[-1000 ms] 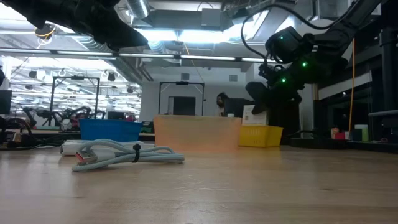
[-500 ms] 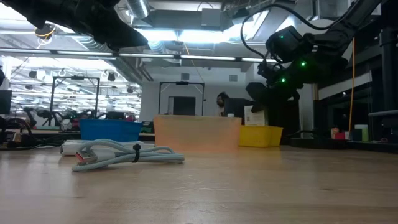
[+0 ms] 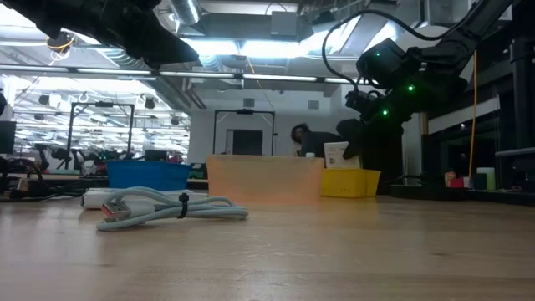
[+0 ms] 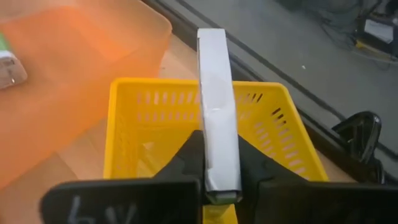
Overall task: Pick and place items into bin
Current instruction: Put the right card reader box into the yellow basket
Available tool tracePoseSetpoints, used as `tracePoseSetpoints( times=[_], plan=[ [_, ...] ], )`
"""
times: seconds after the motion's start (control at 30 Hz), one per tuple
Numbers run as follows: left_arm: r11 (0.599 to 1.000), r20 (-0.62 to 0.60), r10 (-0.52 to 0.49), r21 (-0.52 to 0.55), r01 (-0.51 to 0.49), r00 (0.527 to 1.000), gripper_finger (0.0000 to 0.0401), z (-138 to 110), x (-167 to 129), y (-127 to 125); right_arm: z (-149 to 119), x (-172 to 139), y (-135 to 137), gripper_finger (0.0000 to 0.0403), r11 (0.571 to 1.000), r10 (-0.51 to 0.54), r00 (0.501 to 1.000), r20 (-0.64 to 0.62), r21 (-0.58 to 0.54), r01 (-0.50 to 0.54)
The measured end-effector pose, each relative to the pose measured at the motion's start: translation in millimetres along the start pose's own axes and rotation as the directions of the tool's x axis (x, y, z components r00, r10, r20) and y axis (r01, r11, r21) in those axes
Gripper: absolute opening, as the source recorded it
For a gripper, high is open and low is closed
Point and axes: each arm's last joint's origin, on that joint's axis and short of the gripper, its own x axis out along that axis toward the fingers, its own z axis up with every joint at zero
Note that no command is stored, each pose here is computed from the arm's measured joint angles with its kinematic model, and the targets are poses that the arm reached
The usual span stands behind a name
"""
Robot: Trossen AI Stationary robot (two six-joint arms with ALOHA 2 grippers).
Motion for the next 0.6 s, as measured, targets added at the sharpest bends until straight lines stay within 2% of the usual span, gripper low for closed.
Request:
tracePoseSetpoints(
  times=[0.13, 0.27, 0.6],
  plan=[
    [1.000, 0.000, 0.000, 0.000, 0.000, 1.000, 0.0072, 0.0, 0.0, -0.1, 0.4, -0.1, -1.5, 0.0017, 0.998, -0.055, 0.998, 0.008, -0.042, 0.056],
    [1.000, 0.000, 0.000, 0.000, 0.000, 1.000, 0.0072, 0.0, 0.0, 0.0, 0.6, -0.2, -3.3, 0.0026, 0.992, -0.114, 0.993, 0.013, -0.053, 0.114],
    [1.000, 0.000, 0.000, 0.000, 0.000, 1.000, 0.0072, 0.0, 0.0, -0.1, -0.1, -0.2, -3.4, 0.0037, 0.991, -0.118, 0.993, 0.007, -0.069, 0.118]
  ],
)
